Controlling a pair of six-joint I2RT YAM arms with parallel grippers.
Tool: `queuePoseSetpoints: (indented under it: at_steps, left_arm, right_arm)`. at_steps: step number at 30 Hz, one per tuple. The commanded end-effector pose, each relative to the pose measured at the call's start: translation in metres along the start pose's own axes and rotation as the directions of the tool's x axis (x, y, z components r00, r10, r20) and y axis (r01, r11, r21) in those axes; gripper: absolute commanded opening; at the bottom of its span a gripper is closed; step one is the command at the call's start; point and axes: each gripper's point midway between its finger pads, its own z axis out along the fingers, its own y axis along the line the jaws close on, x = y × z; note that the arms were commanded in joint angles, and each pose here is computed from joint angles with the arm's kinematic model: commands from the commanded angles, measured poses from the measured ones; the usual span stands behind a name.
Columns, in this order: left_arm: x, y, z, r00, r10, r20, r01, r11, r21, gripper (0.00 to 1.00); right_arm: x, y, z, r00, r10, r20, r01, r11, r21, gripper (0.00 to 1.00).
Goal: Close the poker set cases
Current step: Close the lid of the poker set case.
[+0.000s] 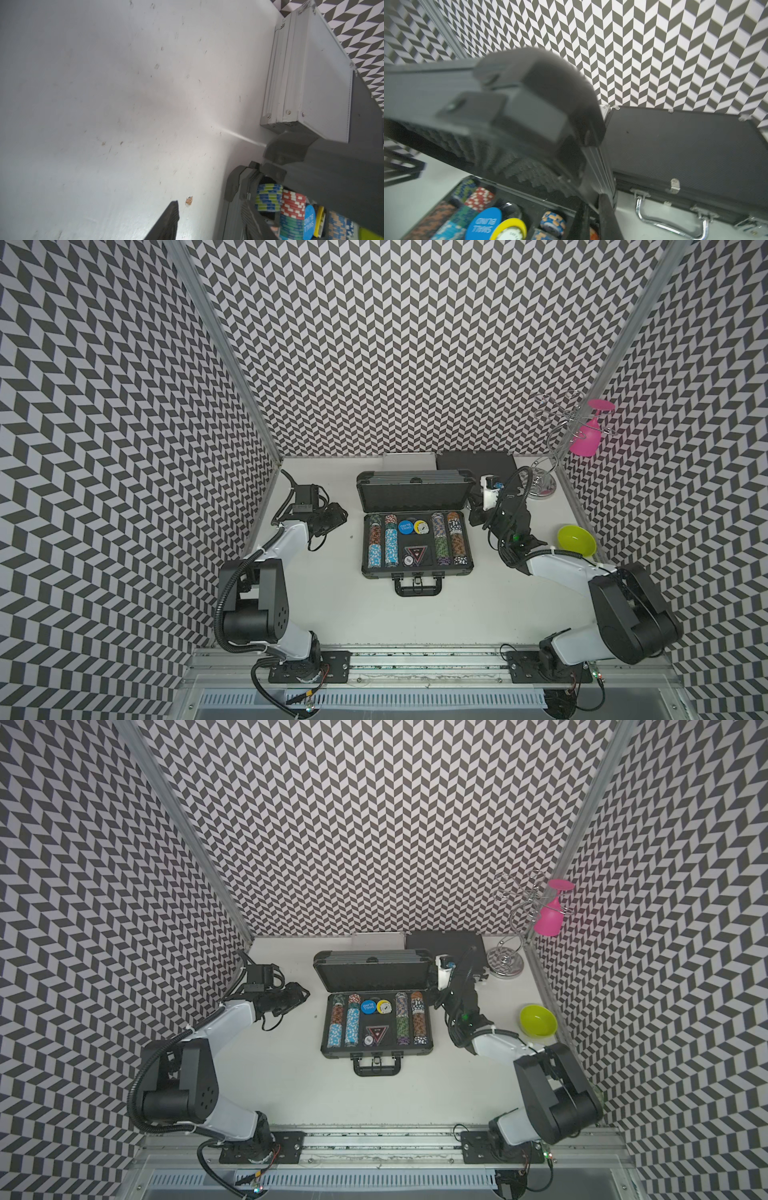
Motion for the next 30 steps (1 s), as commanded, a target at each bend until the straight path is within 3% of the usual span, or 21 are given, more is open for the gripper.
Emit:
queuePoseSetpoints:
  at_steps: [1, 9, 17, 25, 30]
  left_arm:
    - [-0.013, -0.020, 0.001, 1.000, -0.013, 0.027, 0.011, 0.997, 0.083, 0.52]
    - [-0.002, -0.024, 0.004, 1.000, -0.015, 0.008, 0.014, 0.997, 0.082, 0.52]
    - [0.006, -0.024, -0.003, 1.000, -0.002, -0.012, 0.002, 0.997, 0.074, 0.52]
    - [0.003, -0.021, -0.016, 1.000, 0.023, 0.021, -0.024, 0.999, 0.026, 0.52]
    - [0.005, -0.050, -0.024, 0.990, 0.140, 0.027, -0.141, 0.989, 0.054, 0.48]
  right_arm:
    - [-0.004, 0.001, -0.015, 0.998, 0.059, 0.029, -0.059, 0.998, -0.003, 0.20]
    - [0.029, 0.006, -0.041, 0.978, 0.191, -0.083, -0.194, 0.981, -0.025, 0.31]
    - [0.055, 0.020, -0.058, 0.918, 0.284, -0.277, -0.305, 0.952, -0.035, 0.34]
    - [0.096, 0.001, -0.075, 0.827, 0.353, -0.437, -0.315, 0.936, 0.160, 0.39]
    - [0.104, -0.015, -0.077, 0.802, 0.353, -0.481, -0.255, 0.932, 0.259, 0.40]
